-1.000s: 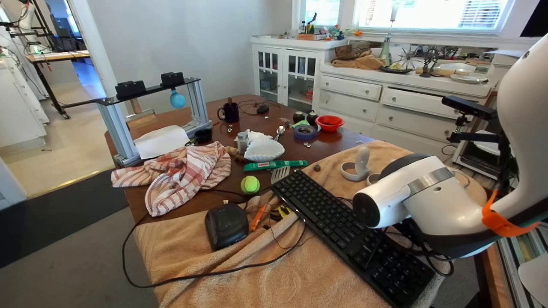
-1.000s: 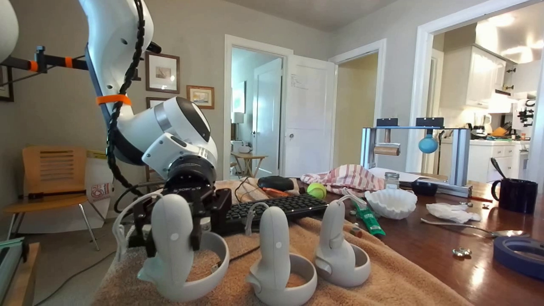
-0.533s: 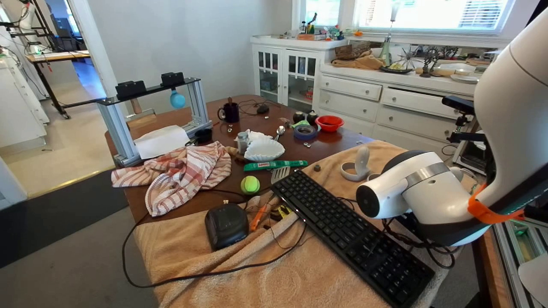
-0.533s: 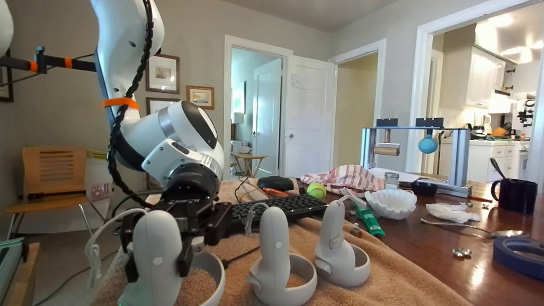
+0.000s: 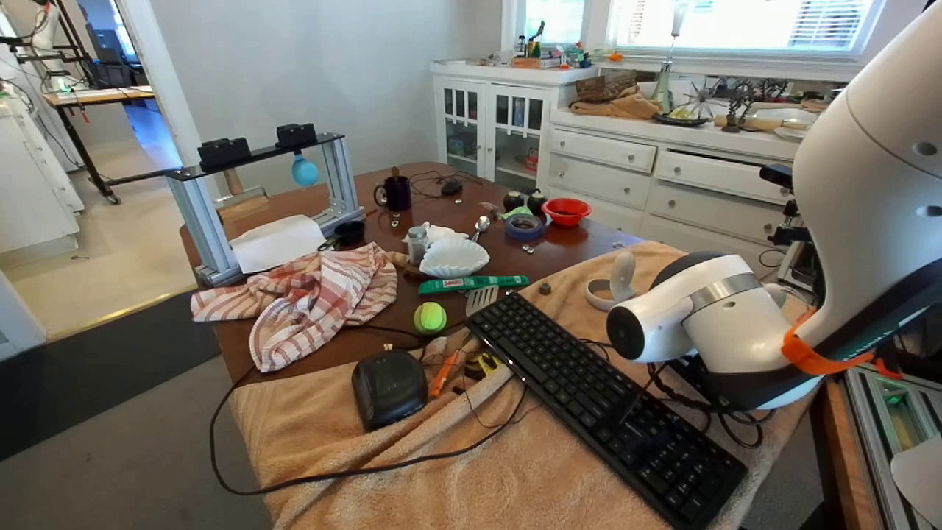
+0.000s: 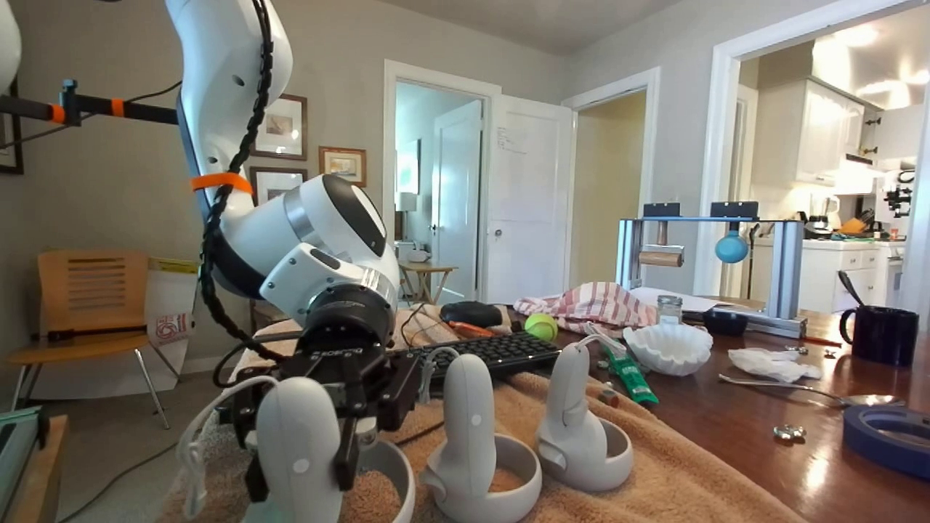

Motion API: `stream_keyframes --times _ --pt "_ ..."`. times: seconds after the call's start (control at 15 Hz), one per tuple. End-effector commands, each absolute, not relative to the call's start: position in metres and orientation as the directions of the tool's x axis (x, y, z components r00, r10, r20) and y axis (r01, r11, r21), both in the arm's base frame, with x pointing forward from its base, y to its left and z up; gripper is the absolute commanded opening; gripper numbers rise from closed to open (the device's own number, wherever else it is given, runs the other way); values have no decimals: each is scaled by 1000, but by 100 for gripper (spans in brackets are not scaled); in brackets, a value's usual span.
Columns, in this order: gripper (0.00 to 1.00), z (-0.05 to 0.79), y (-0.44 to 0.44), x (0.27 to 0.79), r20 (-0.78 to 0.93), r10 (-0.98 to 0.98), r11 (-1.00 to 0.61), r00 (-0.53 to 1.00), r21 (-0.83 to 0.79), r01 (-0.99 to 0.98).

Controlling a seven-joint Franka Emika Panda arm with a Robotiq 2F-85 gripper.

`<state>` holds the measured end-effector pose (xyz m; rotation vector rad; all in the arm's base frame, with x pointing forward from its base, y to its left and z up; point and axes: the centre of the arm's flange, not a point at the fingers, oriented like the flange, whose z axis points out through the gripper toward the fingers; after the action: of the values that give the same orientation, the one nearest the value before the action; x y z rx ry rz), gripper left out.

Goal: Move the white game console on the left to the right

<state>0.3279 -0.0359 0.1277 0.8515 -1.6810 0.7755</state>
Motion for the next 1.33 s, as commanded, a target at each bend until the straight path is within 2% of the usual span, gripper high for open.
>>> stream_keyframes --times 0.0,0.6,1.13,1.2,1.27 --pt "21 125 -36 338 957 -139 507 -256 -154 -848" --pt "21 129 -24 343 956 -167 485 -241 -133 -864" --pt "21 124 -15 341 978 -154 446 -141 -58 -893" --pt "71 127 -15 342 974 -160 451 -158 -71 -890" --pt "73 131 -15 341 973 -163 450 -161 -72 -890"
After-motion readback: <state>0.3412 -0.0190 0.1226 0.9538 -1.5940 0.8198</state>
